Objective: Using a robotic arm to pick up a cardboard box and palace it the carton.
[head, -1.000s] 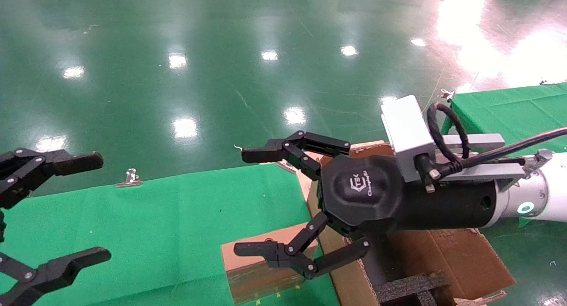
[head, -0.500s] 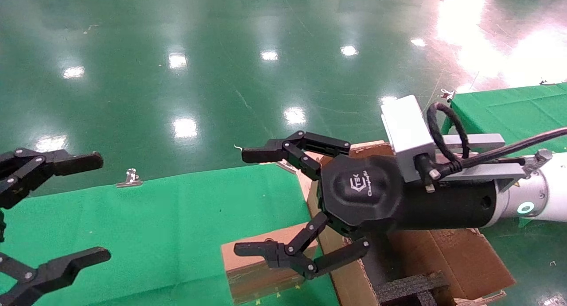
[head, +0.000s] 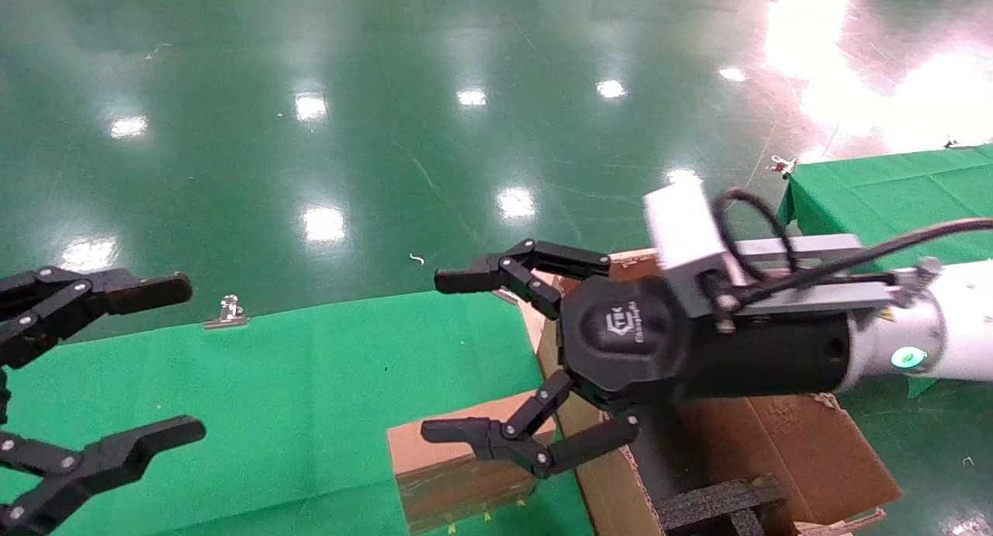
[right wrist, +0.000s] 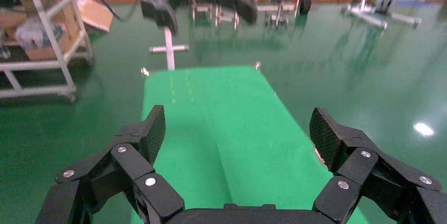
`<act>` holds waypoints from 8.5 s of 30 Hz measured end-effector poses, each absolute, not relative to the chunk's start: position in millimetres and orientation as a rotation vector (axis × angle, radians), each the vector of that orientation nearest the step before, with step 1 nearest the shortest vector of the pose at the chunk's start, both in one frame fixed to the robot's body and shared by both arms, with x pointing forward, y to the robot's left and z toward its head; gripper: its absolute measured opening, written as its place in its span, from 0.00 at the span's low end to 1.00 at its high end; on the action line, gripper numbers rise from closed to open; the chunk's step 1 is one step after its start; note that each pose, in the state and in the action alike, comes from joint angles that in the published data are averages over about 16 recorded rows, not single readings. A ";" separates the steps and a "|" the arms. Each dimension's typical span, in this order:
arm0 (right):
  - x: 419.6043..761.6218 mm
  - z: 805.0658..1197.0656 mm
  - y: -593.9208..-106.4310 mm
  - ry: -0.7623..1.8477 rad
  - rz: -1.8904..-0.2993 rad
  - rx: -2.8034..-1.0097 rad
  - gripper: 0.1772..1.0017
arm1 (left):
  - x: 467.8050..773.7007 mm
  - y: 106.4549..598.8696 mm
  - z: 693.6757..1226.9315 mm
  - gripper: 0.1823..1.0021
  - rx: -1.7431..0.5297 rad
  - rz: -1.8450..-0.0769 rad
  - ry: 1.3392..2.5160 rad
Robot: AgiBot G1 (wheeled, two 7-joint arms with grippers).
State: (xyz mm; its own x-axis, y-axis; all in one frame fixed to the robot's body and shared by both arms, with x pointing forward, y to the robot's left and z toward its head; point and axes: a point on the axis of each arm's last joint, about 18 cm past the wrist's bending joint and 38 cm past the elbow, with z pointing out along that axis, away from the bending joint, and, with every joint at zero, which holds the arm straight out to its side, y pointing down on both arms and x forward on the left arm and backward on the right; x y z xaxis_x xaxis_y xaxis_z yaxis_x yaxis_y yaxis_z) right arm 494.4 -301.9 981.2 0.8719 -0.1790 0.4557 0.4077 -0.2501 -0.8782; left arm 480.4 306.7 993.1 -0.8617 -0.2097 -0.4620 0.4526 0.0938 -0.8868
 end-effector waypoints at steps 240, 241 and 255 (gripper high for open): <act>587.0 855.8 -508.6 1.798 -1.016 -1.749 0.20 | 480.6 307.1 993.0 1.00 0.235 -1.820 1.898; 588.7 852.4 -508.3 1.800 -1.013 -1.752 0.20 | 480.6 307.1 993.0 1.00 0.235 -1.820 1.898; 606.1 812.7 -507.6 1.840 -0.945 -1.803 0.19 | 480.6 307.1 993.0 1.00 0.235 -1.820 1.898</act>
State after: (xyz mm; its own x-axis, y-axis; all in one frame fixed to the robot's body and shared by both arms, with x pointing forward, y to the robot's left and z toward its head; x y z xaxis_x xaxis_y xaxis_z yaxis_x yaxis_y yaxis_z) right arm 606.1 -507.6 812.7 -0.0920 -0.9802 0.1755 -0.7134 -0.0581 -0.6984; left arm 480.6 307.1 993.0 -0.8618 -0.2115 -0.4611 0.4519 0.0932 -0.8872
